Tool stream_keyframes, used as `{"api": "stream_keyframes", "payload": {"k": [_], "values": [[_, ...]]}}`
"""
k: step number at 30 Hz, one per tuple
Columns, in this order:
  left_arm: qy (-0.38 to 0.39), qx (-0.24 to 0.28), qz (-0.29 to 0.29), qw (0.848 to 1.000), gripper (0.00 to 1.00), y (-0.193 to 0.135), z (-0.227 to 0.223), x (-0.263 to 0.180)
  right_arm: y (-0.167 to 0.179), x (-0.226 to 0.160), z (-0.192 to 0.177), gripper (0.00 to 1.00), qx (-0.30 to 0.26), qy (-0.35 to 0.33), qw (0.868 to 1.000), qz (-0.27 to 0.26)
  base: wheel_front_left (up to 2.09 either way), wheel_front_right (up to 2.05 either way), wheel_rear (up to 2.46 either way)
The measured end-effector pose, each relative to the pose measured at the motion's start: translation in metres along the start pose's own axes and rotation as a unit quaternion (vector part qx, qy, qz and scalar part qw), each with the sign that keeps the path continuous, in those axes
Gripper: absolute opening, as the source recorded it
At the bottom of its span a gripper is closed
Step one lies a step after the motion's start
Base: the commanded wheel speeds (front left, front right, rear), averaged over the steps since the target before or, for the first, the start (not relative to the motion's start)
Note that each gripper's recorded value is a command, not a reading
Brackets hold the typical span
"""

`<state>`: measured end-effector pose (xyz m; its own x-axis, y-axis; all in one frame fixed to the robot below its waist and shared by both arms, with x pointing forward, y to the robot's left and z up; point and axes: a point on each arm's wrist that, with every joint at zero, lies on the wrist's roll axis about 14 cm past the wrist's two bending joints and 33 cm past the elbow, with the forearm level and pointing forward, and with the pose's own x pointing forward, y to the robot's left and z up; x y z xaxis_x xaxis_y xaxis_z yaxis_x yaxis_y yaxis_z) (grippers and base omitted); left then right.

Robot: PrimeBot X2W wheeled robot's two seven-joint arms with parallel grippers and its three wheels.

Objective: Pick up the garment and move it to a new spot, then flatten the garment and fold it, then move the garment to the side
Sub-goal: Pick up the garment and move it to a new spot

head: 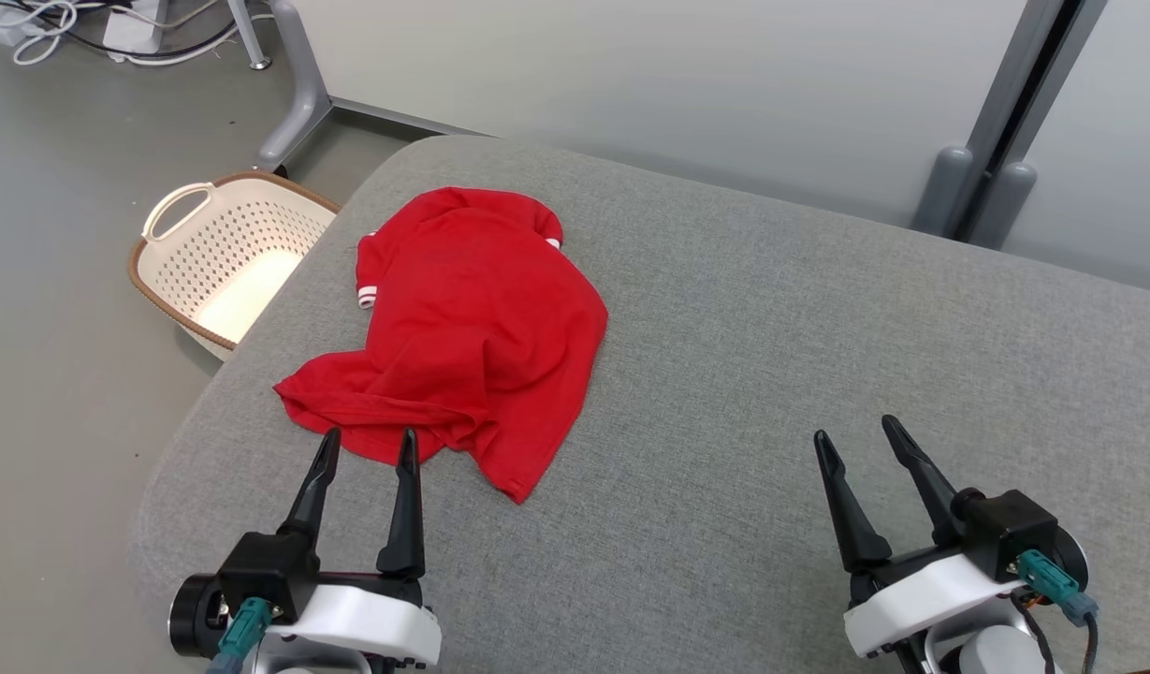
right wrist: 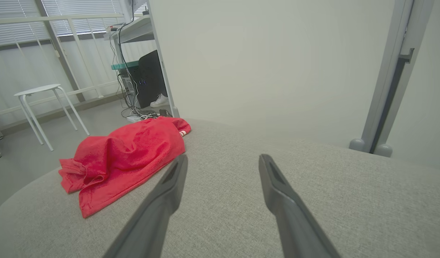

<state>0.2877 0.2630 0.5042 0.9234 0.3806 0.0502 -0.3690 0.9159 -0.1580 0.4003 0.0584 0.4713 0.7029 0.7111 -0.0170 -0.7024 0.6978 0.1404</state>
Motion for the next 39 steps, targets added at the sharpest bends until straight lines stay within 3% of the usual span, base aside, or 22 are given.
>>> {"api": "stream_keyframes", "payload": {"k": [13, 20, 24, 31, 37, 38, 39], "values": [[0.028, 0.031, -0.004, 0.999, 1.00, 0.006, -0.017, 0.042, -0.049, -0.004, -0.010, 1.00, -0.002, 0.006, 0.999, -0.044, 0.00, 0.00, 0.00], [0.114, 0.068, -0.025, 0.991, 1.00, 0.020, -0.058, 0.091, -0.100, -0.005, -0.012, 1.00, -0.008, -0.002, 0.996, -0.087, 0.00, 0.00, 0.00], [0.187, 0.078, -0.037, 0.979, 1.00, 0.022, -0.083, 0.118, -0.126, -0.007, -0.015, 1.00, -0.013, -0.005, 0.994, -0.107, 0.00, 0.00, 0.00], [0.311, 0.137, -0.039, 0.940, 1.00, 0.037, -0.128, 0.142, -0.150, -0.015, -0.025, 1.00, -0.014, 0.004, 0.992, -0.127, 0.00, 0.00, 0.00], [0.381, 0.137, -0.027, 0.914, 1.00, 0.042, -0.157, 0.149, -0.161, -0.026, -0.032, 1.00, -0.017, 0.015, 0.989, -0.144, 0.00, 0.00, 0.00], [0.389, 0.132, -0.024, 0.911, 0.93, 0.042, -0.160, 0.149, -0.163, -0.028, -0.033, 1.00, -0.017, 0.017, 0.989, -0.147, 0.00, 0.00, 0.00], [0.395, 0.127, -0.022, 0.909, 0.45, 0.041, -0.164, 0.149, -0.165, -0.030, -0.034, 1.00, -0.017, 0.018, 0.988, -0.151, 0.00, 0.00, 0.00]]}}
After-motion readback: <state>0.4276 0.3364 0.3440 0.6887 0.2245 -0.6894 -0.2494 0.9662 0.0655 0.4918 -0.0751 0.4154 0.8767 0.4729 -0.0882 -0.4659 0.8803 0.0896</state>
